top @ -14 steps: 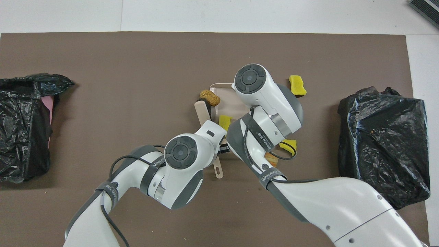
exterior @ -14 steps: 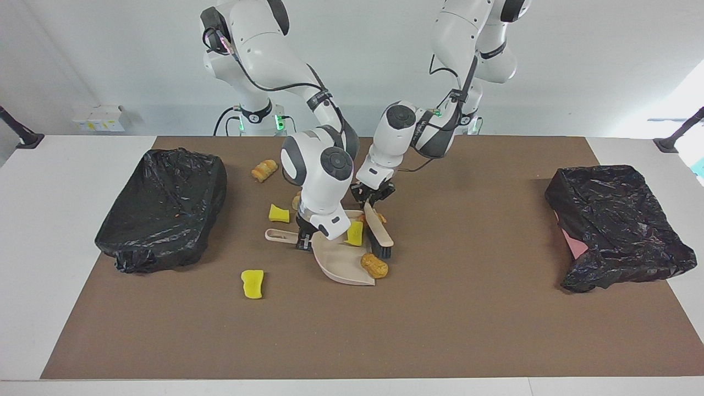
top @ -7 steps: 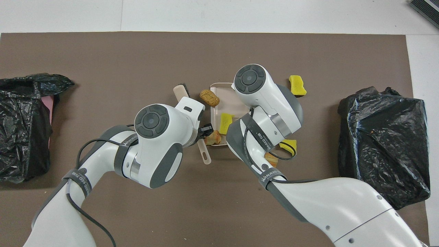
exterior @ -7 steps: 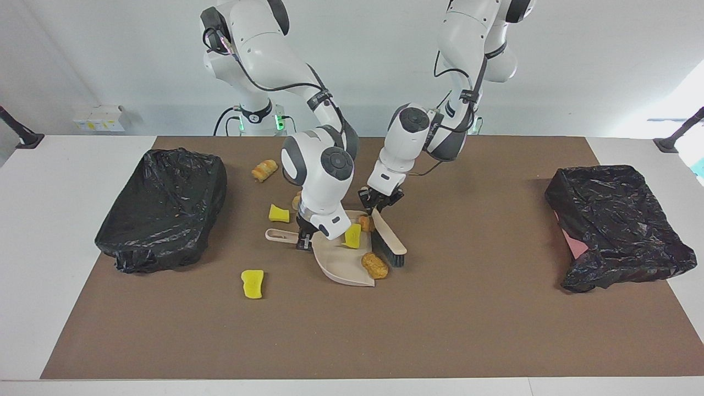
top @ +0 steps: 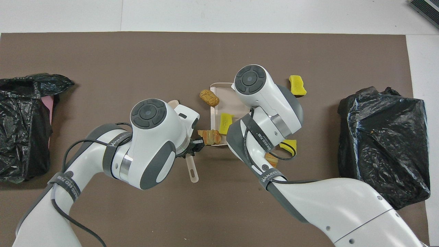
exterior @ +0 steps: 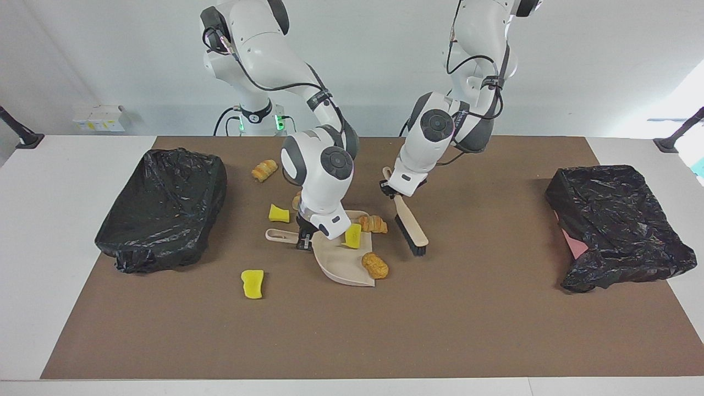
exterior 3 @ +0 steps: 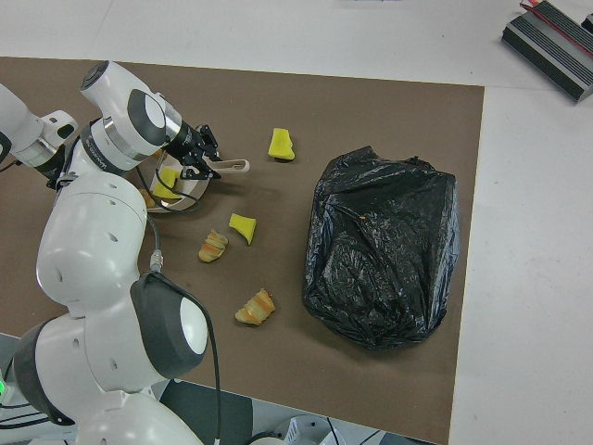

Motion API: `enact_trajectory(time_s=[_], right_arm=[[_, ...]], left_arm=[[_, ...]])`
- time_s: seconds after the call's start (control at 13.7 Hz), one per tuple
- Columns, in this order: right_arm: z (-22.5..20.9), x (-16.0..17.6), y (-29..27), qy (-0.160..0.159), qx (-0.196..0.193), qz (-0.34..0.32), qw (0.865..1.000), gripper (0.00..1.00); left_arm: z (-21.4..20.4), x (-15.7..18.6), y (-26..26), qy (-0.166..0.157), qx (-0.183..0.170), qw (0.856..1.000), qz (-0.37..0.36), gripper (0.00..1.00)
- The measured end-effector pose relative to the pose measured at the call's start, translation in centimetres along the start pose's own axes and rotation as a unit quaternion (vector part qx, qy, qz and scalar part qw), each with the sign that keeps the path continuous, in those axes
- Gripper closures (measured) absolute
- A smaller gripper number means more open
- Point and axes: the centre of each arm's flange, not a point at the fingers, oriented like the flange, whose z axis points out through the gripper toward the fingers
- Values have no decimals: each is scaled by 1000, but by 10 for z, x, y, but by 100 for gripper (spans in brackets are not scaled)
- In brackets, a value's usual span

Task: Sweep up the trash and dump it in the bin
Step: 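Brush the debris into the dustpan held by the right gripper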

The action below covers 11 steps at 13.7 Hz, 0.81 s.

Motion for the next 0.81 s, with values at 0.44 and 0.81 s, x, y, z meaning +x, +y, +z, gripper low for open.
enact_trajectory(time_s=[0.44, 0.81], right_arm=[[0, 0, -1, 1, -2, -1, 1000, 68], [0, 0, -1, 2, -4, -1, 1000, 68]], left_arm=[[36, -50, 46, 16, -5, 998, 54, 74], [43, -58, 78, 53, -80, 995, 29, 74]])
